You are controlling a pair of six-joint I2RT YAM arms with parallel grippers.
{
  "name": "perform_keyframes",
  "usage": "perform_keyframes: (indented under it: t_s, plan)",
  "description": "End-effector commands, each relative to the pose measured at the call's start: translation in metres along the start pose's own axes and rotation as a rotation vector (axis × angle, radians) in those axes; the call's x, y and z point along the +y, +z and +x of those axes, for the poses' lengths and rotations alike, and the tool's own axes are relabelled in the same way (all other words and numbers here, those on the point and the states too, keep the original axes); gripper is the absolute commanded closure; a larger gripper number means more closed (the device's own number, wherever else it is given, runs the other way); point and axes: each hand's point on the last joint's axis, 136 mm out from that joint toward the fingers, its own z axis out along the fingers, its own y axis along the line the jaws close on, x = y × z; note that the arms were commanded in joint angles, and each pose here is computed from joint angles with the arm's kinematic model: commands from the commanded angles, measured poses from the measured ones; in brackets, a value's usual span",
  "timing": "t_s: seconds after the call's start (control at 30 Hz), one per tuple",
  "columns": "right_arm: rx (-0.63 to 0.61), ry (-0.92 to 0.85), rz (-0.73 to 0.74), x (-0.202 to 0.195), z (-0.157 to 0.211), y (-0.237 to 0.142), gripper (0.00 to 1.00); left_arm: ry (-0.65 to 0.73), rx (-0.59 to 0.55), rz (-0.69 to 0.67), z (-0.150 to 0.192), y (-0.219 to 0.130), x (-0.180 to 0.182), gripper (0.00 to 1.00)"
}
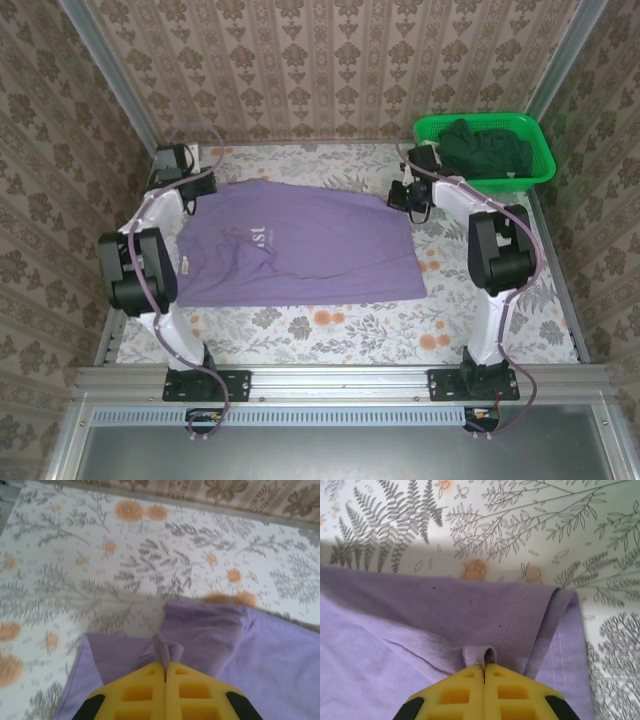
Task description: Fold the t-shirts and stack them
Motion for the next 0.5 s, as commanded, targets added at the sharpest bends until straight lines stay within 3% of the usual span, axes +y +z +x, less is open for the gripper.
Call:
perform_keyframes:
  t_s: [0.0,0.47]
  plan:
    - [-0.102,-0.066,-0.067,0.010,-0.013,-0.029,1.00,0.008,-0.099,-0.023,-0.012,-0.037,0.001,1.00]
    - [-0.095,-0.005,-0.056,-0.025,0.024,-0.036,1.00,-0.237,-0.093,-0.196,0.072,-0.106,0.044,1.00]
